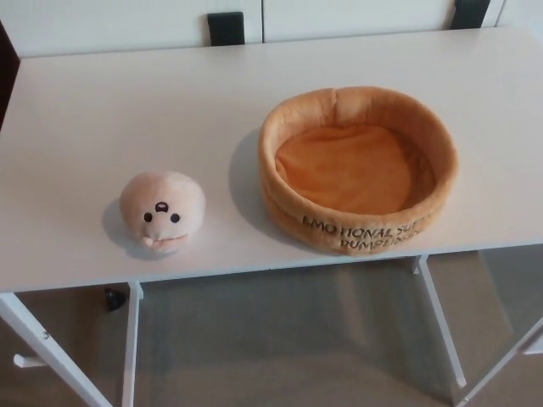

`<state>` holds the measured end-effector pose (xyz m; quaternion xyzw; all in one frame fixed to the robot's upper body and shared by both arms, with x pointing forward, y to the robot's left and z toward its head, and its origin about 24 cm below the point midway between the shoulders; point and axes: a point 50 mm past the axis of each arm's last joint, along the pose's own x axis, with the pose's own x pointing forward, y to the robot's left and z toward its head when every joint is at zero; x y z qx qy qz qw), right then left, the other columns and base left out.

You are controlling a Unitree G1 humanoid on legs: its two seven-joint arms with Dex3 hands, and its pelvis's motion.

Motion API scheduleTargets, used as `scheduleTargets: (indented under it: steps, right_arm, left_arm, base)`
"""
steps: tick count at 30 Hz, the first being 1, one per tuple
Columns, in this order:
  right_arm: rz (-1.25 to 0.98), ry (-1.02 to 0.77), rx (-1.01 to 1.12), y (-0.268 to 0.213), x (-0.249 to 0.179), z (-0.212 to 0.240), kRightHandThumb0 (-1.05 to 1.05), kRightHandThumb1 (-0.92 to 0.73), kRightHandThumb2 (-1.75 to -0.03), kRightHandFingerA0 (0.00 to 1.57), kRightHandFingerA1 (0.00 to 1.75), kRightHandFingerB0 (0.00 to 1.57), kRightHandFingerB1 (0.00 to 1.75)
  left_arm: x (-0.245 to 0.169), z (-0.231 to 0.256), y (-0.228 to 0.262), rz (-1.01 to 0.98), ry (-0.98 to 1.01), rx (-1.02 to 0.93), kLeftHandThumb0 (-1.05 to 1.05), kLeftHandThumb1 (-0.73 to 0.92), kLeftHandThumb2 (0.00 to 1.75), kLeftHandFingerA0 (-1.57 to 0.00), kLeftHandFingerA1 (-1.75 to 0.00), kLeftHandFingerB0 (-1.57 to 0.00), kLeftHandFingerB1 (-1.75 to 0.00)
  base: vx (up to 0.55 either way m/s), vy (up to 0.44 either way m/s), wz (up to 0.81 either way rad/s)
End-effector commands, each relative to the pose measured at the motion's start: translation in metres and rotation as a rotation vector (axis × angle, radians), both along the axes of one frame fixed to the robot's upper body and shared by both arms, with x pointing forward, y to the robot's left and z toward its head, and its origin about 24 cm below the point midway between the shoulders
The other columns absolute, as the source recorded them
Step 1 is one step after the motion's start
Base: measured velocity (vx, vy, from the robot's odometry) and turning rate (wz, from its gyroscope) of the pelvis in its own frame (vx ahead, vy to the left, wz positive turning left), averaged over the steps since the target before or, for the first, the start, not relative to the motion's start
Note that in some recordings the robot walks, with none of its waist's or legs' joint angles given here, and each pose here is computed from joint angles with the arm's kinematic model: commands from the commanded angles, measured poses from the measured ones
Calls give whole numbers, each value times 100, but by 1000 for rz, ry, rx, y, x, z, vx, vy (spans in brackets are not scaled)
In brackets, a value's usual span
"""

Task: The robot walks towards a table in front, picks a dumpling toy with left hand and puts it in an orange round plate

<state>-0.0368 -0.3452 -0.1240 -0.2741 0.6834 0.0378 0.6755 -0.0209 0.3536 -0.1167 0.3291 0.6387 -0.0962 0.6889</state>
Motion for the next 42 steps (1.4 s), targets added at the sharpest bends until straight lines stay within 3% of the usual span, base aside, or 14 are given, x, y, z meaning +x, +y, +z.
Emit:
scheduleTargets:
  steps: [1,4,6,7,11,12,13,14,17,19,24,26,27,42]
  right_arm:
    - [13,5,-14,-3,-1,2,-31,-66,-60,69,45,42,34]
    - [7,13,-16,-3,-3,2,-31,-64,-60,68,45,40,34]
    - [-5,15,-14,-4,-2,2,-29,-63,-59,63,44,39,34]
    - [0,14,-14,-3,-1,2,-29,-63,-59,68,45,39,34]
    - [9,12,-15,-3,0,1,-29,-63,-59,68,45,39,34]
    - [7,0,-12,-3,3,1,-27,-64,-60,65,46,39,34]
    - [4,-13,-8,-4,5,2,-27,-64,-60,65,46,39,34]
    - [3,-17,-8,-4,6,2,-27,-64,-60,64,46,39,35]
    - [2,-17,-10,-4,7,2,-27,-64,-60,64,46,39,35]
    - [29,-12,-11,-4,9,1,-28,-63,-59,63,45,40,34]
    - [41,1,-17,-3,9,0,-26,-65,-60,62,44,41,35]
    - [41,2,-18,-3,9,0,-26,-65,-60,62,44,41,35]
    - [43,-1,-15,-2,10,0,-27,-64,-59,63,45,40,35]
    - [48,13,-22,-1,9,-1,-27,-61,-58,58,43,39,34]
  left_arm:
    - [2,3,4,-9,-4,3,-36,68,61,-48,-40,-31,-33]
    - [8,5,5,-4,-58,-11,-32,65,59,-52,-41,-23,-30]
    - [14,8,5,1,-119,-33,-32,66,60,-51,-65,-17,-28]
    - [21,11,6,-8,-184,-49,-40,64,61,-20,-31,-15,-27]
    - [30,18,6,-27,-274,-72,-40,64,61,-20,-31,-15,-27]
    - [43,42,0,-82,-516,-134,-24,41,93,-8,-52,-6,-49]
    - [58,88,-13,-184,-805,-210,-24,41,93,-8,-52,-6,-49]
    - [61,105,-18,-218,-883,-234,-44,50,63,-18,-38,-17,-32]
    - [63,118,-22,-231,-913,-244,-44,50,63,-18,-38,-17,-32]
    - [76,199,-36,-354,-1168,-270,-38,48,61,-16,-37,-16,-31]
    - [100,276,-43,-536,-1440,-203,-36,45,58,-17,-35,-18,-31]
    - [101,283,-46,-548,-1457,-201,-36,45,58,-17,-35,-18,-31]
    - [111,303,-51,-628,-1540,-193,-20,34,85,-3,-50,0,-47]
    - [201,372,-90,-878,-1592,-85,-16,23,67,0,-44,-6,-41]
  base:
    - [0,0,0]
    - [0,0,0]
    - [0,0,0]
    - [0,0,0]
    - [0,0,0]
    - [0,0,0]
    - [0,0,0]
    - [0,0,0]
    - [0,0,0]
    - [0,0,0]
    - [0,0,0]
    - [0,0,0]
    - [0,0,0]
    - [0,0,0]
